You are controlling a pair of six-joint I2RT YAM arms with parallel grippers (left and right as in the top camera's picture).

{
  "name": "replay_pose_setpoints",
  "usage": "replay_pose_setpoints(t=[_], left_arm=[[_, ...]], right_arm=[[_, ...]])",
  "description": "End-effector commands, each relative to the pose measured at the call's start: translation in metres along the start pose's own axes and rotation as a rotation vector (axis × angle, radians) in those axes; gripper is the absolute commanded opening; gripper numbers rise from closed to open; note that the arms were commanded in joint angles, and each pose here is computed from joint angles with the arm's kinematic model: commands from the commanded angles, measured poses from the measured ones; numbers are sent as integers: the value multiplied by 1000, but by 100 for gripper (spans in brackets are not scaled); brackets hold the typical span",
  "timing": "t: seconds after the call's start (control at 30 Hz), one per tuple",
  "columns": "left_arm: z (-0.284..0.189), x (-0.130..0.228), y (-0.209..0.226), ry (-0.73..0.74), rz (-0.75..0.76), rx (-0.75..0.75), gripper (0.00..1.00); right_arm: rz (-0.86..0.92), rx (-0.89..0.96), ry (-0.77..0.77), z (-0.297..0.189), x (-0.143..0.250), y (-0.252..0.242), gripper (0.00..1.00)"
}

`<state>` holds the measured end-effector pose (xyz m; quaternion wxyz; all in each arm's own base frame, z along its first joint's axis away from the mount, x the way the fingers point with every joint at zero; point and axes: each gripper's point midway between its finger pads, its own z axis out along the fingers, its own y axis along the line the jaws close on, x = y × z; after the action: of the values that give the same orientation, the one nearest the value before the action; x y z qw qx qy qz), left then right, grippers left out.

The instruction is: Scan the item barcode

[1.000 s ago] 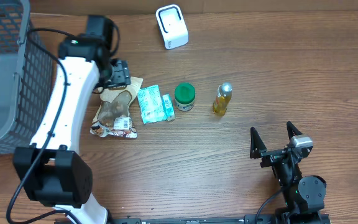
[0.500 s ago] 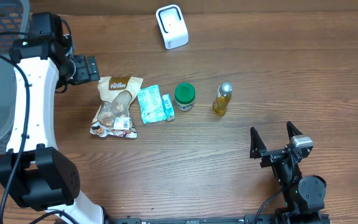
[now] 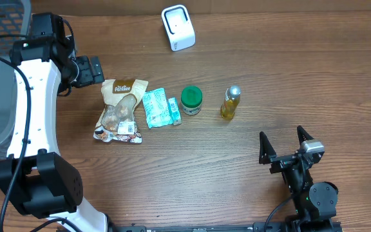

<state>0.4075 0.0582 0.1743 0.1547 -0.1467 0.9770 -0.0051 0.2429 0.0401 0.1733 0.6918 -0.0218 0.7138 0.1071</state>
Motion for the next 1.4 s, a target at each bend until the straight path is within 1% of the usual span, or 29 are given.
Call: replay_pose_setpoints(t=[0.0,0.1,0.23,0.27,0.3,0.37,0.43,0.5,0.63,0.73,0.77,0.83,0.93,1.03,1.17,1.23,1.3,1.37], left_arm=[[-16,-8,-5,-49,-7,23,100],[-16,-8,-5,-49,-6,23,100],[-16,-8,-5,-49,-6,23,99],[-16,-8,-5,-49,-6,23,99],[-16,-8,-5,-49,-6,23,100],[-16,-8,-5,-49,-7,23,99],[-16,-8,-5,-49,-6,23,100],[-16,-8,-5,-49,-6,23,100],[-16,-8,-5,-49,-6,23,100],[-16,-8,-5,-49,-6,23,99],[-16,-8,-5,-49,-6,23,100],[-16,-8,-5,-49,-6,23,100],[-16,-8,-5,-49,-6,23,99],[-16,-8,-6,-49,-6,24,100],[-16,-8,-5,-49,-6,23,100],[-16,-8,-5,-49,-6,23,99],[-16,-8,-5,-49,-6,23,99],[-16,-8,-5,-49,-6,23,99]], right_arm=[[-6,-6,-25,0,-4,0,100],[-8,7,-66,-2,-18,-1,100],[-9,72,-150,-12,-63,-7,100],[-23,98,-167,-17,-86,-9,100],[-45,105,-168,-20,-103,-8,100],[-69,115,-150,-21,-122,-6,100],[-70,135,-110,-20,-146,-6,100],[-86,142,-40,-10,-172,-4,100],[-86,150,90,11,-210,0,100],[-84,153,232,32,-231,2,100],[-79,141,323,44,-235,5,100],[-61,102,460,61,-233,12,100],[-19,12,609,88,-223,27,100],[15,-61,677,114,-207,37,100],[52,-109,768,128,-179,43,100],[66,-134,785,132,-173,47,100],[87,-129,796,135,-169,46,100],[153,-100,811,141,-164,45,100]])
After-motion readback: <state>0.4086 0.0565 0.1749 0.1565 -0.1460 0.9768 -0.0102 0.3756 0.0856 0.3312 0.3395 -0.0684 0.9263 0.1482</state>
